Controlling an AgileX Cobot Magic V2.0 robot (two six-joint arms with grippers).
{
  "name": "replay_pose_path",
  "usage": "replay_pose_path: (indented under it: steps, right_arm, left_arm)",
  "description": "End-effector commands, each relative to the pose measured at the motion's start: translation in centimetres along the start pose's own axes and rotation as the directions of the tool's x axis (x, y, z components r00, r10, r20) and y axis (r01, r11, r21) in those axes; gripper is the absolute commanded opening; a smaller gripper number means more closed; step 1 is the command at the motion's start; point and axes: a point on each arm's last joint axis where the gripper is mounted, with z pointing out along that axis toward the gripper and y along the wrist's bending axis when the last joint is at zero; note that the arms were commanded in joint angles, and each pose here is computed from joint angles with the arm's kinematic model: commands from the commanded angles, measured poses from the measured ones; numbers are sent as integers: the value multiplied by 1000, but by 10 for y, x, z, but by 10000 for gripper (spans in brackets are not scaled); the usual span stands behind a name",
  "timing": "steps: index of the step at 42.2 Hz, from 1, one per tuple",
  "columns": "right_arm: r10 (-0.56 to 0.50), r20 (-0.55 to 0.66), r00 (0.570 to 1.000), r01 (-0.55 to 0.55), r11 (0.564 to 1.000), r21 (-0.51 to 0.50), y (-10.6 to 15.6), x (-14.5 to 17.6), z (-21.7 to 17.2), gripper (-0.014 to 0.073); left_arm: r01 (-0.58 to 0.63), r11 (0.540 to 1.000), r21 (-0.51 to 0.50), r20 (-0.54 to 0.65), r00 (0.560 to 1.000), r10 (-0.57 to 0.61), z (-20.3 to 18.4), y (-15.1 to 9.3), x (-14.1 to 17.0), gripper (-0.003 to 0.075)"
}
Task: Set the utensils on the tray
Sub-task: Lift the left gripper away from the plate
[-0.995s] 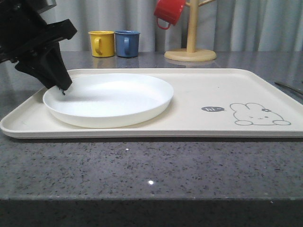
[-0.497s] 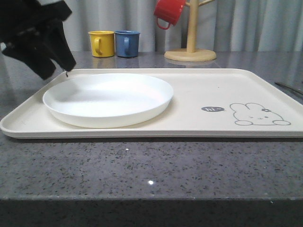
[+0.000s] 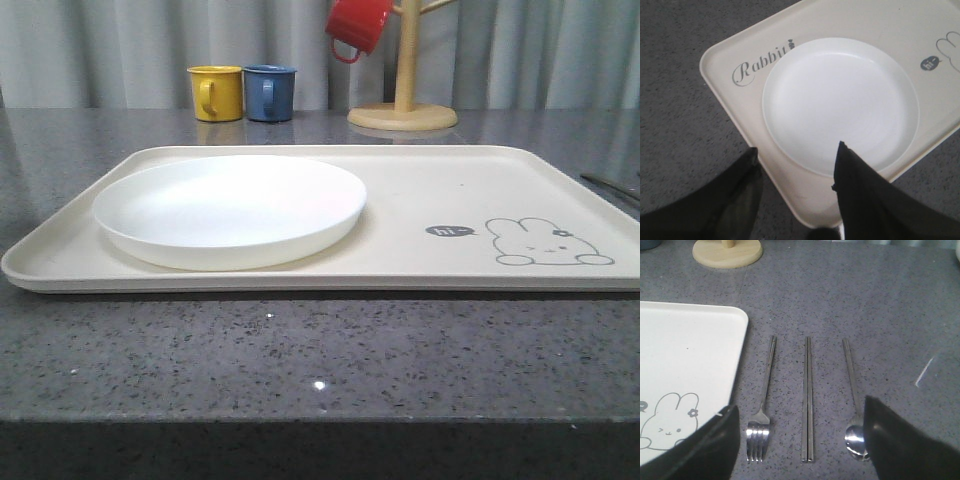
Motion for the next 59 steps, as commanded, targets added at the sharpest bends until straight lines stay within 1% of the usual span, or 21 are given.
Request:
replay_pose_path:
  steps: [1, 4, 7, 12, 16, 22, 25, 31, 36, 40, 42, 46, 49, 51, 53, 59]
  right_arm:
    - [-23, 91, 996, 23, 1000, 9, -1, -16, -3, 542]
    - [-23, 91, 996, 23, 1000, 9, -1, -16, -3, 542]
    - [-23, 91, 996, 23, 1000, 9, -1, -16, -3, 542]
    - [-23, 91, 996, 23, 1000, 9, -1, -16, -3, 542]
    - [-18, 96, 995, 17, 1000, 5, 0, -16, -3, 542]
    - [-10, 94, 996, 10, 1000, -2, 0, -16, -3, 542]
    - [-20, 62, 998, 20, 1000, -3, 1, -19, -2, 542]
    - [-52, -97, 994, 49, 998, -36, 6, -30, 9, 542]
    - [-82, -259, 962, 66, 995, -70, 14, -40, 25, 542]
    - [-109, -385, 916, 78, 992, -96, 21, -46, 43, 528]
    - [-117, -426, 897, 81, 992, -100, 23, -50, 51, 493]
    - [-124, -522, 844, 85, 992, -98, 26, -53, 74, 405]
    - [-128, -568, 813, 89, 991, -96, 28, -56, 91, 353]
    - [-133, -591, 796, 98, 991, -91, 29, -58, 104, 337]
    - [-135, -607, 783, 105, 991, -85, 29, -59, 114, 329]
    - [-94, -655, 750, 75, 996, -57, 30, -60, 147, 329]
  left_arm:
    - [3, 996, -91, 111, 994, 7, -29, -3, 6, 333]
    - [44, 985, -164, 154, 988, -19, -40, -1, 18, 333]
    - [62, 977, -203, 197, 980, -21, -46, -1, 30, 333]
    - [65, 975, -214, 261, 965, -7, -55, -6, 43, 333]
    - [65, 974, -215, 268, 963, -5, -57, -8, 51, 333]
    - [65, 975, -214, 262, 965, -6, -57, -8, 53, 333]
    - [65, 974, -215, 271, 963, -4, -57, -8, 52, 333]
    - [65, 974, -215, 271, 963, -4, -57, -8, 52, 333]
    - [65, 974, -215, 271, 963, -4, -57, -8, 52, 333]
    - [65, 974, -215, 271, 963, -4, -57, -8, 52, 333]
    - [65, 974, -215, 271, 963, -4, -57, -8, 52, 333]
    - [65, 974, -215, 271, 963, -4, -57, -8, 52, 333]
    - [65, 974, -215, 271, 963, -4, -57, -8, 52, 333]
    - [65, 974, -215, 271, 963, -4, -57, -8, 52, 333]
    - [65, 974, -215, 271, 963, -4, -57, -8, 52, 333]
    - [65, 974, -215, 271, 963, -4, -57, -8, 52, 333]
